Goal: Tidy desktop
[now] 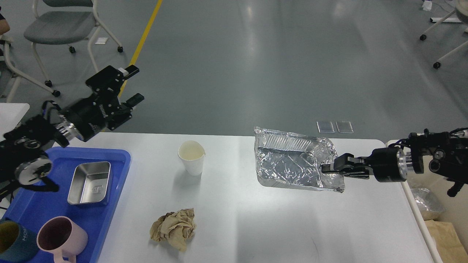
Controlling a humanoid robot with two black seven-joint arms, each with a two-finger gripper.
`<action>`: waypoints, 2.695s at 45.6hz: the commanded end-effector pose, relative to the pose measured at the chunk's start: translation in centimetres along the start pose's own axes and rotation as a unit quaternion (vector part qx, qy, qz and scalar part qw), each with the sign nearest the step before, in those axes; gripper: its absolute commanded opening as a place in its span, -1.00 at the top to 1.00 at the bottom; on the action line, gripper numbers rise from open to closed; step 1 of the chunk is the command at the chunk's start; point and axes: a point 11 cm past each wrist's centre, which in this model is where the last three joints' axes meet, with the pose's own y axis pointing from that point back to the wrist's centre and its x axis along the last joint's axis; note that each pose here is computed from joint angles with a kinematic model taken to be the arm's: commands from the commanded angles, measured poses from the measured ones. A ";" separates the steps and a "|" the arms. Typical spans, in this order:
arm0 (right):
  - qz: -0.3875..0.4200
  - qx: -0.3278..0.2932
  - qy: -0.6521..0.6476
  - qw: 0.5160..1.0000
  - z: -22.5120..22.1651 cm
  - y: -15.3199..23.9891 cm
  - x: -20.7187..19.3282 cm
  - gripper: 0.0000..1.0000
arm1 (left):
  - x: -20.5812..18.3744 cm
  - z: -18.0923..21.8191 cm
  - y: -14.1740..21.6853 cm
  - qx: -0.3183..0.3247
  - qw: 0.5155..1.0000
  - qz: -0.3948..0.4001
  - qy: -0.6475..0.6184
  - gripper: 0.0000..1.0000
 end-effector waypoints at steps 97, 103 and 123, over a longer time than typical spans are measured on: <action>-0.010 0.012 0.015 1.000 -0.8 -2.4 -0.6 1.00 | 1.8 2.7 12.5 0.419 0.849 -0.131 -0.295 -0.80; -0.011 0.013 0.016 1.000 -0.8 -2.6 -0.6 1.00 | 2.5 1.3 11.2 0.420 0.850 -0.128 -0.292 -0.80; -0.012 0.009 0.013 1.000 -0.5 -2.7 -0.9 1.00 | 0.5 -8.3 -2.7 0.403 0.860 -0.124 -0.287 -0.80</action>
